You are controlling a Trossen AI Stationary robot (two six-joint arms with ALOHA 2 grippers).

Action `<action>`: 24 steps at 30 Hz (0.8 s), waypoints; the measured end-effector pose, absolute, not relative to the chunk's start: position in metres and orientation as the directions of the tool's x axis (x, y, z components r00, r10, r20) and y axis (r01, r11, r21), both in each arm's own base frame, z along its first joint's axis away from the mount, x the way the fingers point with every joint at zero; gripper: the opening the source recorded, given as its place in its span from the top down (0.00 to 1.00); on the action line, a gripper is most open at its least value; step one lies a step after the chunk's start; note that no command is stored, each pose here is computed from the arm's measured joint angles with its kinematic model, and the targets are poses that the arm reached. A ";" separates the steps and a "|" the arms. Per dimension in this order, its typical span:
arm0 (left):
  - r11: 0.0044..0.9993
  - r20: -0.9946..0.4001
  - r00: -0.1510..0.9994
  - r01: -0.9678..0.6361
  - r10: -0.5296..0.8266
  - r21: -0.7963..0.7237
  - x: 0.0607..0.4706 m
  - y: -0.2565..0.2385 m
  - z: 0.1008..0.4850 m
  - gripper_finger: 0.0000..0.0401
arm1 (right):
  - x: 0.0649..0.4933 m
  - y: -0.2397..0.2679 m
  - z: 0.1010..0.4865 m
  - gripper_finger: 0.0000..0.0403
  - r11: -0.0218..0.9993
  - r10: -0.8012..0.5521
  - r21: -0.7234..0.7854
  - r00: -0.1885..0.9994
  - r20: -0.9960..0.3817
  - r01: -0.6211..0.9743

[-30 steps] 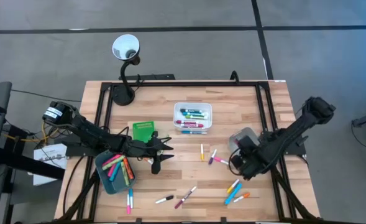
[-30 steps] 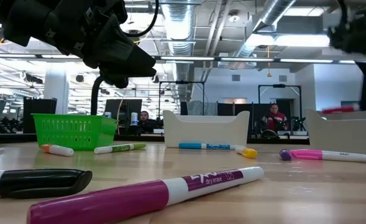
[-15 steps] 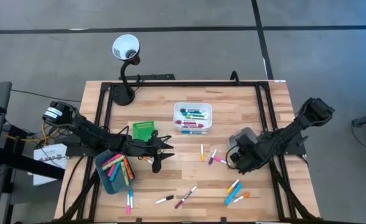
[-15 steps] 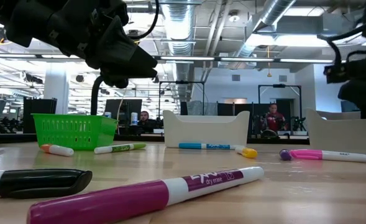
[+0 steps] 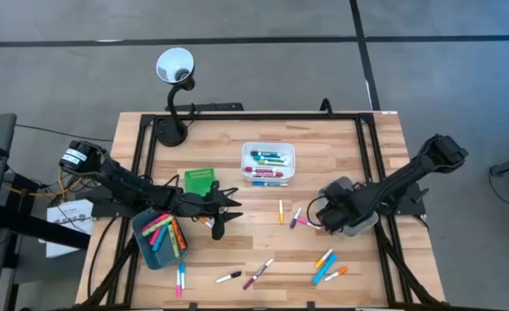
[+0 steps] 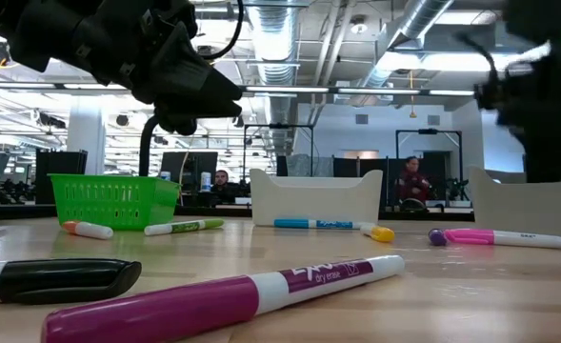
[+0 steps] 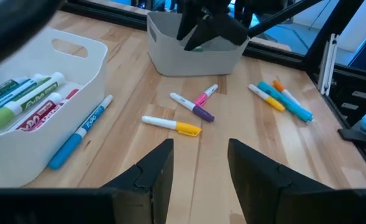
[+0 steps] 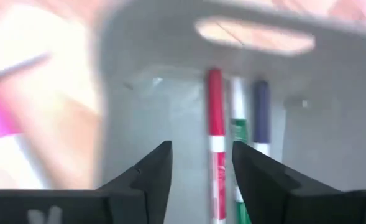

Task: Pick & Place Markers
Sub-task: Put the small light blue marker pen into the gray bin

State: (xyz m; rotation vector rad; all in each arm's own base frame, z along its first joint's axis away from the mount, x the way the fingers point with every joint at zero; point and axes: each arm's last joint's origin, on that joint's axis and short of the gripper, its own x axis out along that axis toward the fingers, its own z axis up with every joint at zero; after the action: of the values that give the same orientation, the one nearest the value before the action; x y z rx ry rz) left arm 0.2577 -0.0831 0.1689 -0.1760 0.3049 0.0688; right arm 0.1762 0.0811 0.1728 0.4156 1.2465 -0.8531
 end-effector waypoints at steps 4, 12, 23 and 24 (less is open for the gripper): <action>0.982 -0.294 0.955 -0.092 0.040 -0.167 0.258 -0.083 0.170 0.63 | 0.190 0.086 0.208 0.57 0.702 -0.315 -0.127 0.145 -0.938 0.701; 0.982 -0.293 0.955 -0.092 0.039 -0.168 0.258 -0.083 0.170 0.63 | 0.227 0.103 0.239 0.60 0.857 -0.401 -0.093 0.545 -0.736 0.506; 0.980 -0.273 0.961 -0.088 0.037 -0.177 0.259 -0.084 0.172 0.63 | 0.301 0.063 0.187 0.71 0.903 -0.304 -0.054 0.546 -0.780 0.426; 0.980 -0.271 0.962 -0.087 0.036 -0.178 0.259 -0.084 0.172 0.63 | 0.305 0.056 0.178 0.72 0.898 -0.297 -0.051 0.516 -0.803 0.437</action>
State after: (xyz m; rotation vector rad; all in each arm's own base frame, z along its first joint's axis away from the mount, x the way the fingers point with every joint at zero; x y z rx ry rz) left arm 0.2587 -0.0836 0.1723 -0.1897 0.2706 0.0630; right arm 0.3052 0.0559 0.1779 0.1651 0.9296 -0.4436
